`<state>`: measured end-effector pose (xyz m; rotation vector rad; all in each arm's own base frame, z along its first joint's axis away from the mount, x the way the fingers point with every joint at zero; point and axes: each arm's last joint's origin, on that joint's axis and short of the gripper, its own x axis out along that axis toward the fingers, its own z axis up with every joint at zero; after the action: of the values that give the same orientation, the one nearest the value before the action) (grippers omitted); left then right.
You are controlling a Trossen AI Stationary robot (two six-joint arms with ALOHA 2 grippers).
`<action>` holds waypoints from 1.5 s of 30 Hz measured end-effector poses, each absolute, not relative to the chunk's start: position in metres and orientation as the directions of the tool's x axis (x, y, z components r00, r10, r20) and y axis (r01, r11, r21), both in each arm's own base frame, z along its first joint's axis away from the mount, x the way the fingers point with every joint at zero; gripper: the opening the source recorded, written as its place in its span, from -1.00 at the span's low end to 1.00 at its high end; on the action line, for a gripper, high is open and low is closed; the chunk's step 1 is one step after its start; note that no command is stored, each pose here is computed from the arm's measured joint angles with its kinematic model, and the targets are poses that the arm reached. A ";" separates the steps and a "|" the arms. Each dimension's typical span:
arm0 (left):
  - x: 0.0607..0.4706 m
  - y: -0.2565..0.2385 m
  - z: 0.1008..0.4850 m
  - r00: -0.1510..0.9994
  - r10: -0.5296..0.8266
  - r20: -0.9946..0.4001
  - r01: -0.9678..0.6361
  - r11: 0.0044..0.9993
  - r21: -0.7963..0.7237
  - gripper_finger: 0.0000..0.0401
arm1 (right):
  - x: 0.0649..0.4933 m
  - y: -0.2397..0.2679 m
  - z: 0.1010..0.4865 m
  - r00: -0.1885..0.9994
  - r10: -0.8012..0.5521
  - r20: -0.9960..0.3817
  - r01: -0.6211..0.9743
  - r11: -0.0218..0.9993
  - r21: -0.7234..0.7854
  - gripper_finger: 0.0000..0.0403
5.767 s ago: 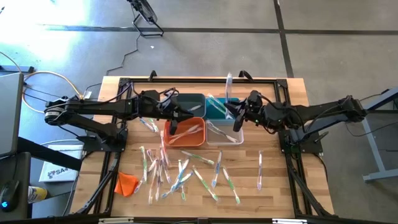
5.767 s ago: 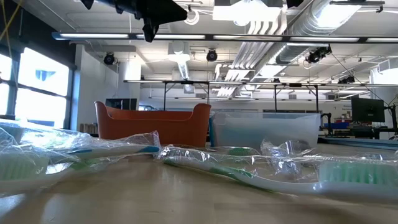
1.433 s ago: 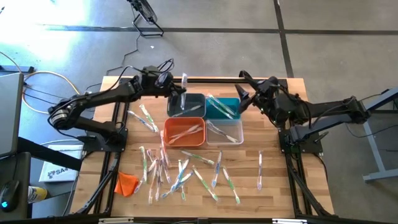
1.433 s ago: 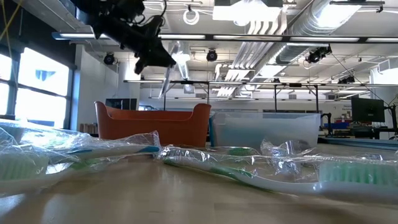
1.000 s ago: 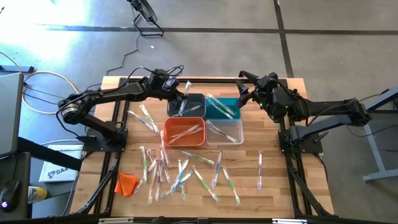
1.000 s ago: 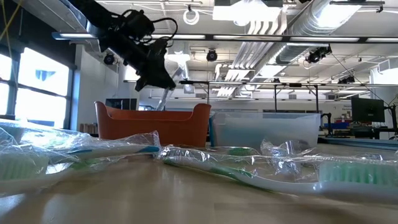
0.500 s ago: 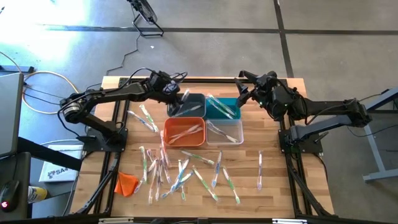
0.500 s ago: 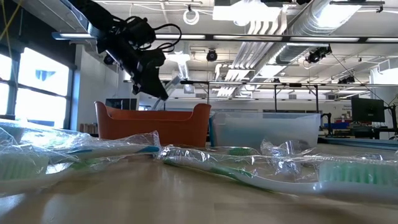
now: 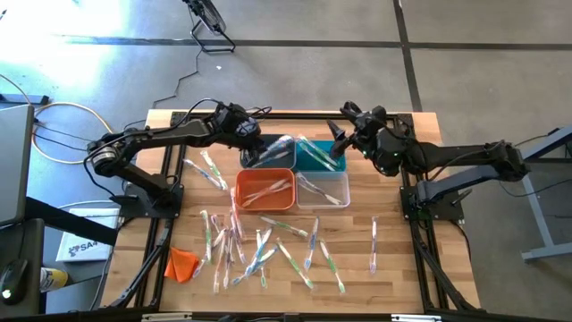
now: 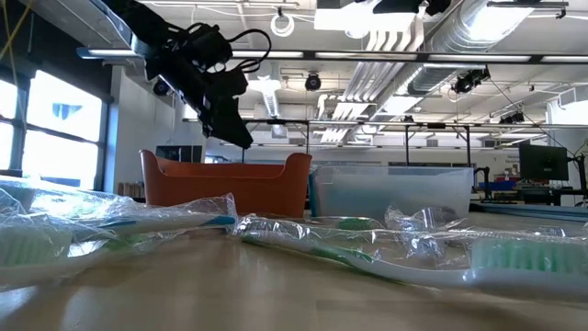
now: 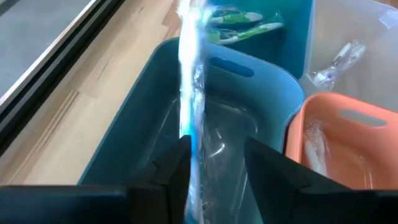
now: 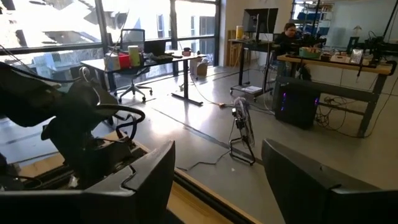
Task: Pick & Place Toothbrushes
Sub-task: Put the blue toothbrush into the left blue bin, then put the purple toothbrush into the transparent bin
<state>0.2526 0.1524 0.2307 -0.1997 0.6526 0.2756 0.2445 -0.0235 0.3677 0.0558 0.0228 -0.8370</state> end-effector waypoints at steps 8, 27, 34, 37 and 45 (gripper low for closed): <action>0.257 0.153 0.233 0.794 0.186 -0.579 -0.322 0.936 -0.141 -0.09 | 0.250 -0.023 0.363 0.684 -0.728 -0.057 0.730 0.679 0.079 0.15; 0.273 0.141 0.248 0.896 0.106 -0.431 -0.286 0.881 -0.377 -0.41 | 0.255 -0.016 0.363 0.864 -0.499 -0.071 0.498 0.825 0.268 0.14; 0.285 0.124 0.256 0.936 0.065 -0.347 -0.199 0.909 -0.366 -0.69 | 0.255 -0.016 0.363 0.867 -0.493 -0.071 0.493 0.828 0.267 -0.05; 0.288 0.119 0.260 0.949 0.057 -0.312 -0.174 0.916 -0.361 -0.78 | 0.256 -0.015 0.363 0.880 -0.469 -0.072 0.470 0.840 0.269 -0.21; 0.294 0.109 0.263 0.959 0.056 -0.279 -0.163 0.911 -0.379 -0.95 | 0.258 -0.012 0.362 0.913 -0.399 -0.080 0.405 0.873 0.272 -0.70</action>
<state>0.2940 0.1088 0.2633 -0.4109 0.2674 0.1143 0.2578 -0.0125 0.3617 0.2887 0.0212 -0.4202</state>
